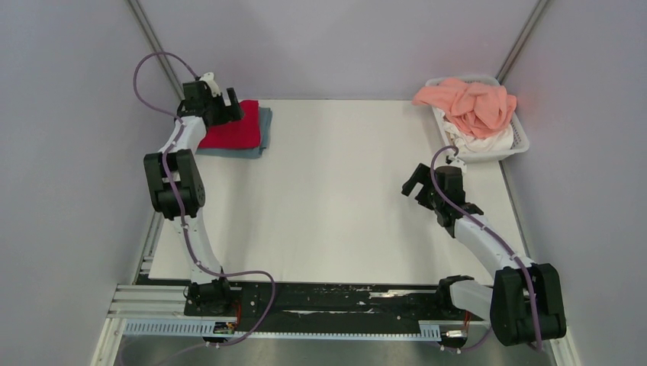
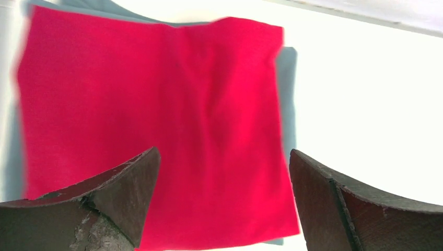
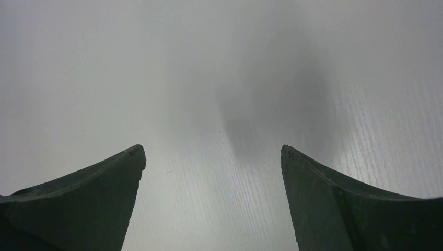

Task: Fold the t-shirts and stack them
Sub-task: Put the neatly folded tshirt into the corner of the board with the left arm

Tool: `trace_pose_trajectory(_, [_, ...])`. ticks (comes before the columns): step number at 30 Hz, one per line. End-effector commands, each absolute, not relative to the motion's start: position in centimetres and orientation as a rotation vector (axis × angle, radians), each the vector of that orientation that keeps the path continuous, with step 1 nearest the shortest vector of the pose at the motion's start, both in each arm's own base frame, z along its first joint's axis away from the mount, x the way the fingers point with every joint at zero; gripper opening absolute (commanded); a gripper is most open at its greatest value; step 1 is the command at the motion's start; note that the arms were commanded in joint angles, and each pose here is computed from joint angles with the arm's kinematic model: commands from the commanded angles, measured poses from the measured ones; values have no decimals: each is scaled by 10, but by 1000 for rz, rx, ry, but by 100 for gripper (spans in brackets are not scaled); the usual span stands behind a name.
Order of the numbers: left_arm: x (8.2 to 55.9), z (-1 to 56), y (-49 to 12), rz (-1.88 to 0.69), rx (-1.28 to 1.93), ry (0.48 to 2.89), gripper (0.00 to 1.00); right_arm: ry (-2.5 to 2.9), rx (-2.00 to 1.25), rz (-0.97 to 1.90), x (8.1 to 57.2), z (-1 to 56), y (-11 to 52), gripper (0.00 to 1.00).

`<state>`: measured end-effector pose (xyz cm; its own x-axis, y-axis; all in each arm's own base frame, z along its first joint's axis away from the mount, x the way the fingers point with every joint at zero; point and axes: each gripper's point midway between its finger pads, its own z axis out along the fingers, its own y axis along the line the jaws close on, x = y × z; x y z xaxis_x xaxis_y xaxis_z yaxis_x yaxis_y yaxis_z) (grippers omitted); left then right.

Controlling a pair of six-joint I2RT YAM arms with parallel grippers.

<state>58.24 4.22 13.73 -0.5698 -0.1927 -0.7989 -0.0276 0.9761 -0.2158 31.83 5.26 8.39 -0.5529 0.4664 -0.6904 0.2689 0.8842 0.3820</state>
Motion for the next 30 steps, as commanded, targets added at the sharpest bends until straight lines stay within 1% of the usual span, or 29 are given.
trace_pose_trajectory(1, [589, 186, 16, -498, -192, 1977, 100, 2123, 506, 339, 331, 107, 57, 100])
trace_pose_trajectory(8, [578, 148, 22, -541, -173, 2052, 100, 2102, 509, 324, 330, 111, 53, 100])
trace_pose_trajectory(12, [567, 130, 28, -580, -187, 2042, 100, 2106, 514, 319, 329, 109, 53, 100])
trace_pose_trajectory(17, [560, 119, 39, -663, -217, 2019, 100, 2106, 512, 317, 329, 110, 52, 100])
trace_pose_trajectory(23, [558, 107, 40, -686, -209, 2044, 100, 2098, 512, 318, 327, 113, 52, 100])
trace_pose_trajectory(26, [561, 119, 35, -731, -181, 2028, 100, 2084, 508, 322, 326, 119, 51, 100])
trace_pose_trajectory(30, [563, 176, 34, -713, -145, 1965, 100, 2057, 500, 319, 325, 129, 50, 100])
